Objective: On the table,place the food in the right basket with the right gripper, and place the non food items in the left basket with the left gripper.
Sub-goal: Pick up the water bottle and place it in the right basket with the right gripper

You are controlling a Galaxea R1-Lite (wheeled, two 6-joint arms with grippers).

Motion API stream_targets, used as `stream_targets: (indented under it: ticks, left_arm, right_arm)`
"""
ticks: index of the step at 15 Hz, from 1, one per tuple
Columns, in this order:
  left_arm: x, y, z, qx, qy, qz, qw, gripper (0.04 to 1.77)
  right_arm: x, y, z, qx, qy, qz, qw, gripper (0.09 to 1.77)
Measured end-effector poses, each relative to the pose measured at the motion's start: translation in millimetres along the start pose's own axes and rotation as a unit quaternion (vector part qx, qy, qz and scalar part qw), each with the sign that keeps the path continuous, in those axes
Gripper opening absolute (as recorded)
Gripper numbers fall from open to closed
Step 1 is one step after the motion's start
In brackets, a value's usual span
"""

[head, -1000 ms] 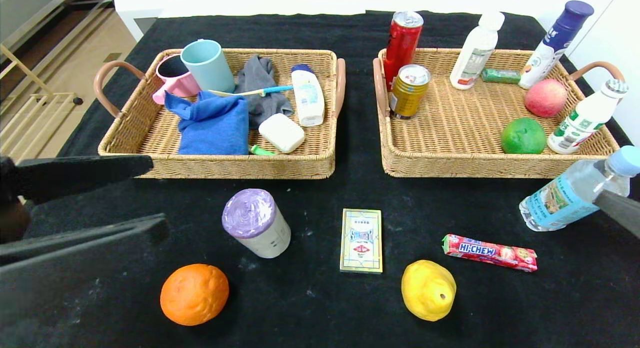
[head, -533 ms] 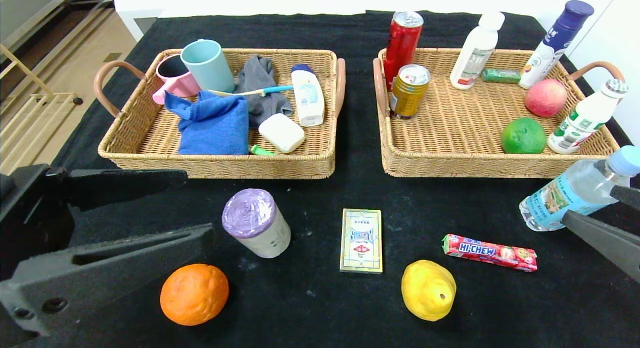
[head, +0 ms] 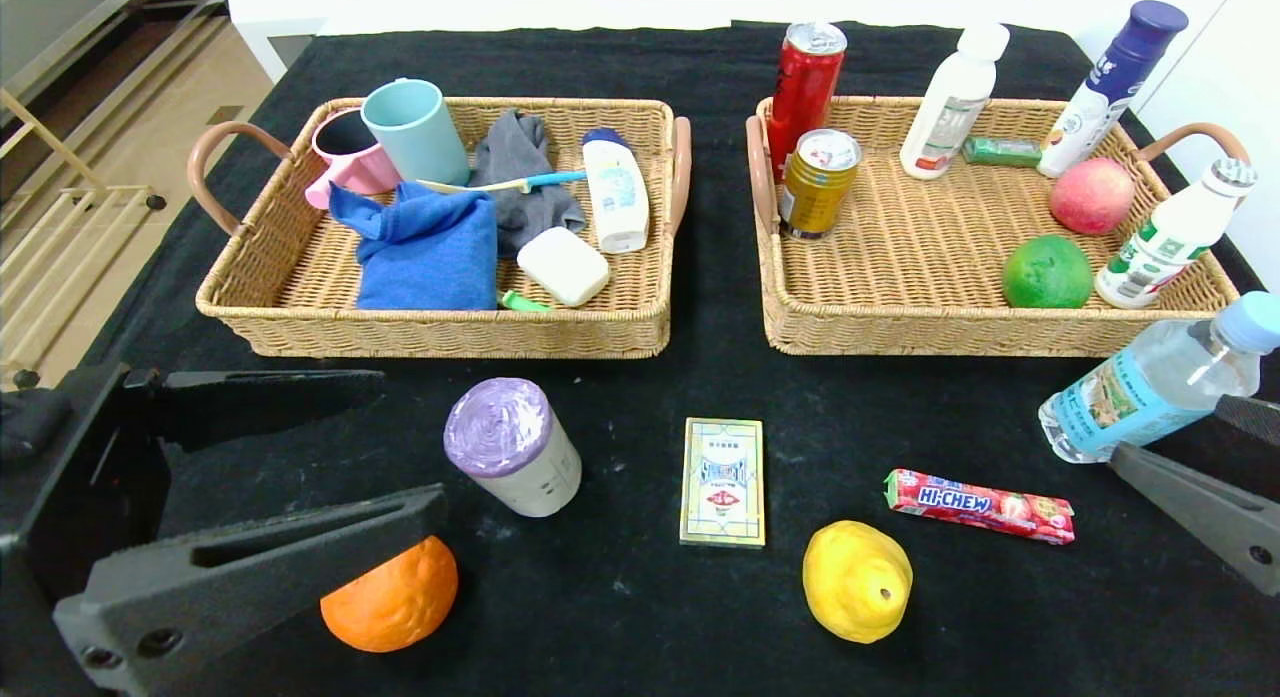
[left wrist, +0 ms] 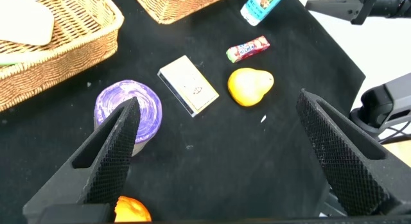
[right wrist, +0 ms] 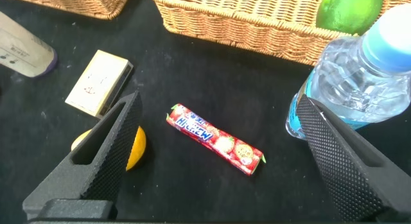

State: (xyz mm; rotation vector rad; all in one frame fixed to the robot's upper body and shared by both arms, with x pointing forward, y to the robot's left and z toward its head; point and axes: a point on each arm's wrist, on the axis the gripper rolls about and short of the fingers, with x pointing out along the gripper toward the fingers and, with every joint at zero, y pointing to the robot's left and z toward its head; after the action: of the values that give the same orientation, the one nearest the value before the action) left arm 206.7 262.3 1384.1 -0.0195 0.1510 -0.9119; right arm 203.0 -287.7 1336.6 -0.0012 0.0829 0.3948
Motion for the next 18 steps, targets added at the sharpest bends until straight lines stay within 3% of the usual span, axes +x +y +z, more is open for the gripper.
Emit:
stream_targets:
  ticks: [6, 11, 14, 16, 18]
  left_arm:
    - [0, -0.3, -1, 0.002, 0.002, 0.001, 1.0000, 1.76]
    - [-2, -0.1, -1, 0.003, -0.001, 0.014, 0.9999, 1.76]
    - [-3, -0.6, -1, 0.004, -0.003, 0.015, 0.9999, 1.76]
    - [-4, -1.0, 0, 0.004, -0.004, 0.014, 0.9999, 1.76]
    - [-4, -1.1, -1, 0.004, -0.004, 0.014, 0.9999, 1.76]
  right_arm:
    - [-1, 0, -2, -0.002, 0.004, 0.003, 1.000, 1.76]
    - [-14, -5, -10, -0.021, 0.024, -0.018, 0.999, 1.76]
    - [-26, -11, -20, -0.030, 0.041, -0.054, 0.997, 1.76]
    - [-32, -14, -24, -0.023, 0.051, -0.103, 0.993, 1.76]
    - [-32, -15, -25, -0.010, 0.052, -0.122, 0.991, 1.76]
